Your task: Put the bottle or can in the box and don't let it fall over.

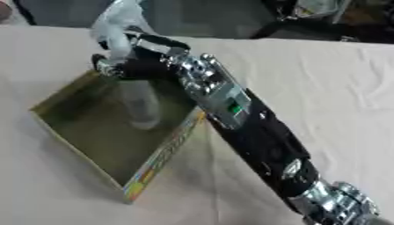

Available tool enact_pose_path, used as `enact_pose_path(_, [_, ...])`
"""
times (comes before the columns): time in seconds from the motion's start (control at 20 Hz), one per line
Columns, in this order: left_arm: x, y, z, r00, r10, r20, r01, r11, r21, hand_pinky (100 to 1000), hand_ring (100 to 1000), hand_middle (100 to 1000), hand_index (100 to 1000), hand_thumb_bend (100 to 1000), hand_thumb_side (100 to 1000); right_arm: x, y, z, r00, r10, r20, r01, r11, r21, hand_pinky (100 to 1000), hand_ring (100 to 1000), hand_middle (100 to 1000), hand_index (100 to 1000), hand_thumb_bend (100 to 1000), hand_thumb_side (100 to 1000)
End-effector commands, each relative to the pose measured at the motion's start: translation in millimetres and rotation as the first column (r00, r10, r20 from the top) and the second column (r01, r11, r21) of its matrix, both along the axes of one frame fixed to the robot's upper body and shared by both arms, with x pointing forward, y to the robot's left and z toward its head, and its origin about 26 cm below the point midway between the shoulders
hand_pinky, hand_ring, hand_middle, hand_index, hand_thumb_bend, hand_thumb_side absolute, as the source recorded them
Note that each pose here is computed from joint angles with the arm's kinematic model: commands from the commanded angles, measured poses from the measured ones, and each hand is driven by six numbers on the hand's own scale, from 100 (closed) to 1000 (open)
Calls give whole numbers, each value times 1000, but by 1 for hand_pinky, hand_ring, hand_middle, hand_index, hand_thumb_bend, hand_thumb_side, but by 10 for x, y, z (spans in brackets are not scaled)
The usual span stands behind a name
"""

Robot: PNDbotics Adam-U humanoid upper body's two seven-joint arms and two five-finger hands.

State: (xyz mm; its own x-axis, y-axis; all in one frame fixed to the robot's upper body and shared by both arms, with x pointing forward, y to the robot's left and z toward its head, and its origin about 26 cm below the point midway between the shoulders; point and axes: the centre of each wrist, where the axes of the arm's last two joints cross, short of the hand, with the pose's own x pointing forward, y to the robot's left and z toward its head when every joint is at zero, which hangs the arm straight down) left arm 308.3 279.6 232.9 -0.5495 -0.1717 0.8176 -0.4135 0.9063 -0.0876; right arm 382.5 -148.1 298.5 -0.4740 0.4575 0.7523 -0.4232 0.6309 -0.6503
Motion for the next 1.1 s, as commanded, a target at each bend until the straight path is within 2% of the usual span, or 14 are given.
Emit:
enact_pose_path(0.05, [-44,44,80,1000,14,28,-15,999,38,1000,730,647,728,100,623,-27,-31,70,999,-32,15,32,999,-20,979,1000,1000,1000,100,387])
enact_pose_path(0.25, [-51,63,52,1000,21,14,-22,999,43,1000,728,629,725,100,625,43,35,-69,994,-104,-35,103,994,-35,974,1000,1000,1000,100,387])
enact_pose_path(0.6, [-68,111,22,999,44,-2,-44,997,62,1000,727,611,707,100,624,26,94,-153,991,-111,-80,108,993,-42,976,1000,1000,1000,100,387])
enact_pose_path(0.65, [-68,111,22,999,44,-2,-44,997,62,1000,727,611,707,100,624,35,90,-175,990,-106,-92,103,994,-41,980,1000,1000,1000,100,513])
enact_pose_path(0.75, [-68,108,19,999,41,-2,-41,997,62,1000,726,610,707,100,627,57,90,-233,989,-100,-113,97,995,-37,987,1000,1000,1000,100,1000])
enact_pose_path(0.9, [-72,118,10,999,40,-7,-40,997,70,1000,716,610,707,100,631,79,117,-352,982,-91,-167,86,996,-35,1000,1000,1000,1000,100,1000])
enact_pose_path(1.1, [-75,129,16,999,40,-5,-39,996,80,1000,717,610,708,100,636,72,142,-462,977,-99,-191,92,995,-45,1000,1000,1000,1000,100,1000])
